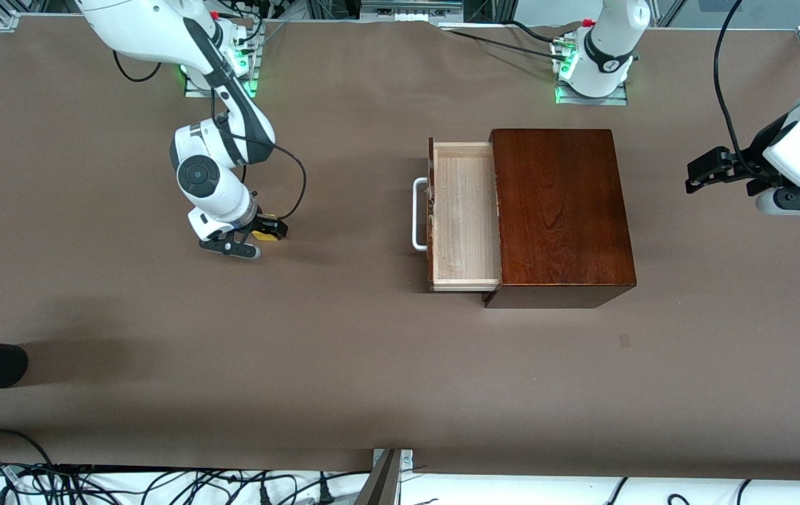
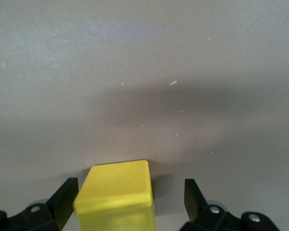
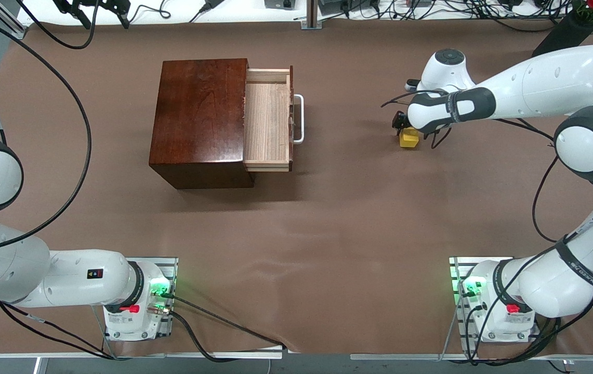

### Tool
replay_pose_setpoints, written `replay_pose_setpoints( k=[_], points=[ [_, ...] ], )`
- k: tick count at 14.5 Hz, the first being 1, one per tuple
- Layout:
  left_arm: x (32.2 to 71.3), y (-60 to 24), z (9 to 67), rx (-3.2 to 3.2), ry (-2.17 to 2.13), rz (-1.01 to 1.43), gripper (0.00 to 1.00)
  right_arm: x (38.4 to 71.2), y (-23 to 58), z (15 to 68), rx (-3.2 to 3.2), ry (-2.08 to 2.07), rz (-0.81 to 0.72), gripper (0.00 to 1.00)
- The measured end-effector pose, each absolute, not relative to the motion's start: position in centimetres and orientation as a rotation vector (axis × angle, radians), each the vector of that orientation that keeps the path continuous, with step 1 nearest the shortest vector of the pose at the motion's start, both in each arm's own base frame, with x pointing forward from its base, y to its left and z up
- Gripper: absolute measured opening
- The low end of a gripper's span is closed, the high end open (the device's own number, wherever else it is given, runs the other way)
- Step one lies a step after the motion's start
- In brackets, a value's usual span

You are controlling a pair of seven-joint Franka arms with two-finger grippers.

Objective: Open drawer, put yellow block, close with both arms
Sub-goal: 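Grasp the yellow cube with the right gripper and lift it, then carry the yellow cube over the open drawer with the right gripper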

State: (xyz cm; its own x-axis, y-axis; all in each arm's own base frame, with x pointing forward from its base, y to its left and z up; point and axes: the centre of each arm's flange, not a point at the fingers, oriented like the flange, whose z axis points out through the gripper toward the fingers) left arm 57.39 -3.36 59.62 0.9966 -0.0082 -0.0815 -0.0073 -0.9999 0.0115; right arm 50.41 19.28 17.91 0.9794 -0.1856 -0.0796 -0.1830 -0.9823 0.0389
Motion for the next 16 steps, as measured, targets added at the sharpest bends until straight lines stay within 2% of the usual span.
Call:
replay_pose_setpoints(
  k=[1,2,4,6,8,12,16],
  points=[
    [57.4,-3.3,59.7,3.128,-0.011,-0.126,1.0,50.3,19.3,17.6,3.092,-0.285,-0.137,0.93],
    [57.4,-3.2,59.7,3.128,-0.009,-0.124,1.0,50.3,19.3,17.4,3.091,-0.279,-0.141,0.78],
    [57.5,-2.9,59.7,3.128,0.0,-0.115,1.0,50.6,19.6,17.8,3.099,-0.263,-0.127,0.58],
    [57.7,-2.5,59.9,3.128,0.012,-0.079,1.0,51.6,20.2,19.8,3.109,-0.257,-0.102,0.56],
    [57.8,-1.8,59.9,3.128,0.03,-0.072,1.0,53.1,20.8,24.2,3.11,-0.257,-0.1,0.56],
    [58.2,-0.5,59.4,3.126,0.065,-0.073,1.0,54.7,21.6,37.8,3.098,-0.302,-0.151,0.56],
    [58.4,-0.6,59.1,3.125,0.063,-0.075,1.0,53.7,26.1,48.6,3.097,-0.54,-0.176,0.56]
  ],
)
